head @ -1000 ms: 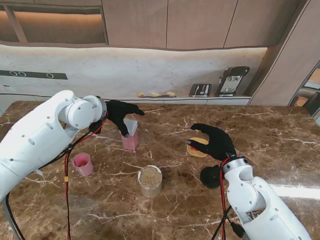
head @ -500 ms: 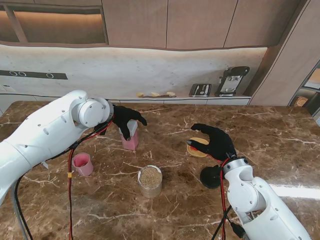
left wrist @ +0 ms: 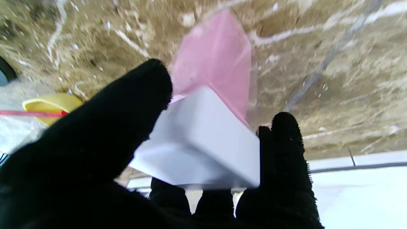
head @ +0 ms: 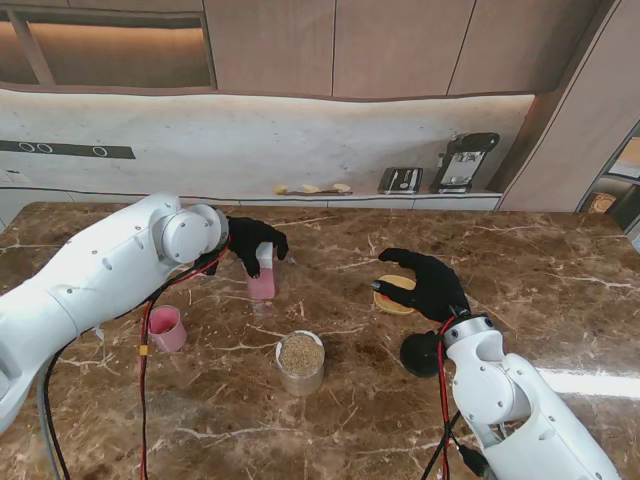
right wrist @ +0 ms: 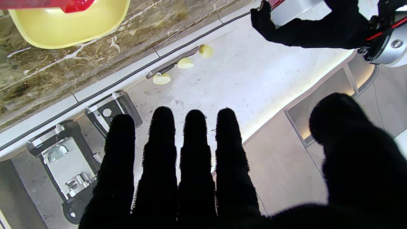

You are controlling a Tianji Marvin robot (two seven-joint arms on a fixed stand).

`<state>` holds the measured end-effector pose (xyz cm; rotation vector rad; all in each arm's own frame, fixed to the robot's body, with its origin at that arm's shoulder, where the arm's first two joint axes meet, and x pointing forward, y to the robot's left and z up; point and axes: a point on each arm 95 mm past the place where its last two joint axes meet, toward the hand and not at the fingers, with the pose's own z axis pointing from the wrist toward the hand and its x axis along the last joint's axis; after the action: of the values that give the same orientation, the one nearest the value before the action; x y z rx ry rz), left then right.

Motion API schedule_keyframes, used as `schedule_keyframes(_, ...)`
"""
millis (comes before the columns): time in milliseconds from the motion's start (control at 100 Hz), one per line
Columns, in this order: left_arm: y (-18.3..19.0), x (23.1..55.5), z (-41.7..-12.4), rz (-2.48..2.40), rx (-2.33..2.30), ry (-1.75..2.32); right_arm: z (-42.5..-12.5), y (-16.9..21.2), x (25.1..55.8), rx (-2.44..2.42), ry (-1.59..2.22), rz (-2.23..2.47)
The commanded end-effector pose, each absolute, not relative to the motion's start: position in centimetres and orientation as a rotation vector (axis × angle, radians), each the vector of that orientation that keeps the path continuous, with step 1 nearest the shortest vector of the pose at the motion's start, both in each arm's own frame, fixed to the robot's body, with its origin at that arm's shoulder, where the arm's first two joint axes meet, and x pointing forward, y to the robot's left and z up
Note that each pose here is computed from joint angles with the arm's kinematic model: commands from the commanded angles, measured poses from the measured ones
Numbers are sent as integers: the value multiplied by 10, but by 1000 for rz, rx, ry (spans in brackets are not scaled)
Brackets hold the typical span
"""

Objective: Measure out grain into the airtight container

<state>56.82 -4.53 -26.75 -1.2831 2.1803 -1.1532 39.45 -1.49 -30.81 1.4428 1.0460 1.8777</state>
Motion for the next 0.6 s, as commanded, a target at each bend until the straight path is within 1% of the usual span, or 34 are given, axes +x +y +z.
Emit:
schedule_keyframes(0, -47, 566, -277, -1159, -1283, 2198, -313, -14, 392, 1472, 1053, 1867)
schedule_keyframes(300, -51, 567, -283, -1280, -1302, 2160, -314, -13, 392, 1483, 1042, 1859)
schedule_keyframes(450, -53, 567, -278, -1351, -1314, 2098, -315, -12, 392, 1494, 1028, 1859)
schedule_keyframes(590, -54, 566, -266, -1392, -1279, 2079, -315, -9, 391, 1502, 1017, 1865)
